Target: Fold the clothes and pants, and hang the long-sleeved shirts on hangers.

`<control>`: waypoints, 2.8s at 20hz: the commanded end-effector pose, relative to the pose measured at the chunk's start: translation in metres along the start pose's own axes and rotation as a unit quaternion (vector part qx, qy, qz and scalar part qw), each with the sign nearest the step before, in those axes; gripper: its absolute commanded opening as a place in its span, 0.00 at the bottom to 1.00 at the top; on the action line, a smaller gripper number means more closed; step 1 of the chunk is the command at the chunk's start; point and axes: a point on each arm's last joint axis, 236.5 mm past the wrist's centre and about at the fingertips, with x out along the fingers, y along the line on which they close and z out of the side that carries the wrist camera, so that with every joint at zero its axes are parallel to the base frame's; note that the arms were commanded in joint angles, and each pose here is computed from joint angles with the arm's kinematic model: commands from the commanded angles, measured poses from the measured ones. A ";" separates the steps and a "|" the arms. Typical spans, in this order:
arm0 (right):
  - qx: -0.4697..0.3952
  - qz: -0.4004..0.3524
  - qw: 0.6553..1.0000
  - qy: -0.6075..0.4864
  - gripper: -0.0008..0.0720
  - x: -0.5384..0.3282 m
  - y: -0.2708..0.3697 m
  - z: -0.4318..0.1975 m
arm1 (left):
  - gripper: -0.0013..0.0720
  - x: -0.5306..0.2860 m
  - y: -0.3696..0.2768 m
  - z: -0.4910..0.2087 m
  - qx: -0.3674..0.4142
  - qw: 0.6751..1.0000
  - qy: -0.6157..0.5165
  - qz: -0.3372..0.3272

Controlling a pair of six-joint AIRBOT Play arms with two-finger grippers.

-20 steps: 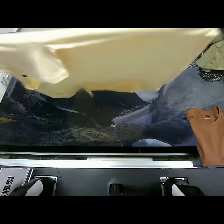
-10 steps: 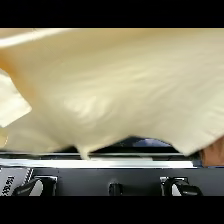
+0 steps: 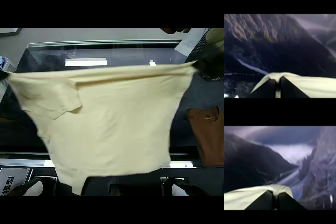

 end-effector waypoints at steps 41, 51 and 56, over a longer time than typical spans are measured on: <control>0.026 -0.204 0.941 0.269 0.59 0.173 -0.173 -0.103 | 0.73 0.175 0.104 -0.162 -0.055 0.903 0.420 0.072; 0.164 -0.050 0.953 0.249 0.59 0.126 -0.160 -0.191 | 0.73 0.067 0.066 -0.335 -0.295 0.881 0.369 -0.003; 0.166 -0.039 0.956 0.240 0.56 0.115 -0.149 -0.196 | 0.73 0.073 0.046 -0.381 -0.347 0.874 0.338 -0.027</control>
